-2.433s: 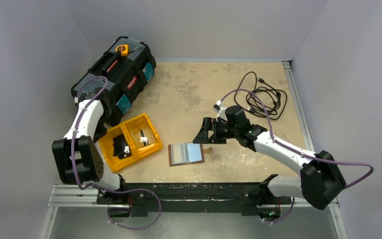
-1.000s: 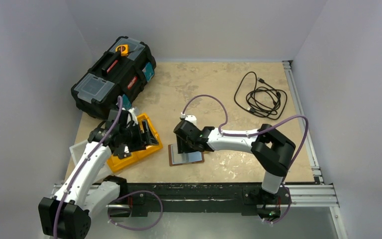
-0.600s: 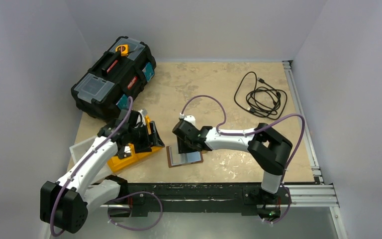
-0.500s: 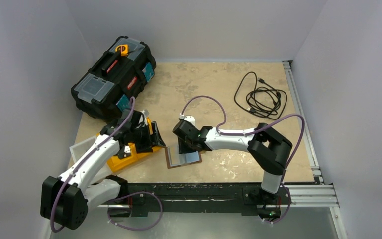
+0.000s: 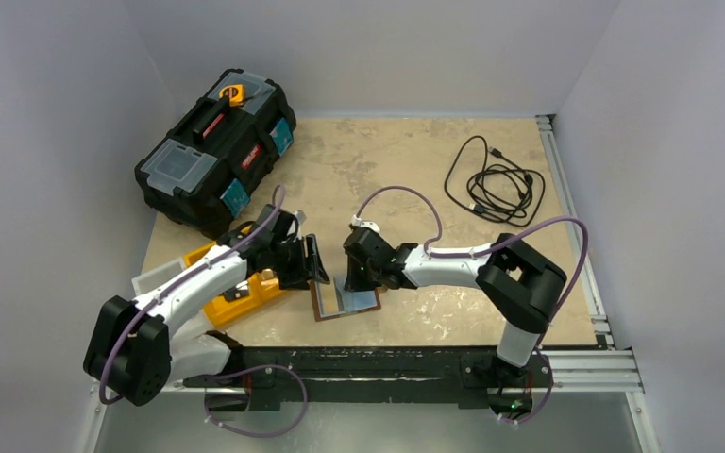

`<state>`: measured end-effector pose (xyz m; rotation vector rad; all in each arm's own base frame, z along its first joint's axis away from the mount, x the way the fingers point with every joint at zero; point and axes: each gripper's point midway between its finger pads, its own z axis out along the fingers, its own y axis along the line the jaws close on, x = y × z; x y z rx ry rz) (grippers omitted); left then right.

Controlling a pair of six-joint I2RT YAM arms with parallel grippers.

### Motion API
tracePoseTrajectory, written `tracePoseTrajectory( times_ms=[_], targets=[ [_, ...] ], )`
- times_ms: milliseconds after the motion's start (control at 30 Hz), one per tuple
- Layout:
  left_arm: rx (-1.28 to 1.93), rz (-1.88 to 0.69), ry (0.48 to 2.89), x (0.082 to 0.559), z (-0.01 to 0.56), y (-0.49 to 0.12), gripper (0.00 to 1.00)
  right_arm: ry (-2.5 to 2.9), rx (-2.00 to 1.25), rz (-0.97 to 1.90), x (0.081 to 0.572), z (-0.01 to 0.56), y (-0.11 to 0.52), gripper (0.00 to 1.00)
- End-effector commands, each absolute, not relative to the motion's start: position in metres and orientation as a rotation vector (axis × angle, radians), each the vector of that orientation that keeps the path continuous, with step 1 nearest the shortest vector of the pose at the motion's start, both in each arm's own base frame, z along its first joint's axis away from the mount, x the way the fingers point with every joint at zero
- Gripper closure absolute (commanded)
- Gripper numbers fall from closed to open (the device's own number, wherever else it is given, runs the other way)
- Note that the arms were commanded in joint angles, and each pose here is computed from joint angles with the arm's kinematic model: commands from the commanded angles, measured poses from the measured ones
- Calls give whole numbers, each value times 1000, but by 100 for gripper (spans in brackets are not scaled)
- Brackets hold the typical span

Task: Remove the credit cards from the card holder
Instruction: Remove the credit card from the card holder.

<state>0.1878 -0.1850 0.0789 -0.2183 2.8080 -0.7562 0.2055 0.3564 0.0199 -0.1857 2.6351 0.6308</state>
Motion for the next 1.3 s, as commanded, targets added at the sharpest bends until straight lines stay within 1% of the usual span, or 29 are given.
tracePoseTrajectory(
  times_ms=[0,67,100,400,467,533,633,733,800,900,1033,1100,1267],
  targets=[
    [-191,-832,2755,200,85,-204,45,2666,-190,636,198,12,346,100],
    [-185,-842,2774,201,79,-210,52,2669,-185,664,197,12,347,100],
    [-188,-850,2781,201,76,-213,53,2669,-182,675,197,11,348,100],
    [-173,-913,2809,204,60,-240,54,2655,-166,690,200,10,345,100],
    [-179,-907,2824,204,55,-243,56,2649,-165,696,201,12,345,100],
    [-186,-891,2850,202,48,-245,61,2641,-162,702,202,15,345,100],
    [-205,-866,2874,201,40,-245,73,2627,-162,716,204,22,346,100],
    [-210,-857,2875,200,39,-246,90,2607,-160,735,205,32,347,100],
    [-206,-856,2868,200,41,-246,100,2593,-160,747,206,39,347,96],
    [-186,-837,2860,199,46,-247,100,2563,-165,774,207,53,348,88],
    [-152,-833,2845,195,56,-250,100,2517,-170,778,211,78,346,69],
    [-134,-839,2840,192,61,-255,100,2490,-158,767,214,91,341,62],
    [-90,-899,2812,188,77,-273,100,2459,-83,629,226,105,308,59]
  ],
)
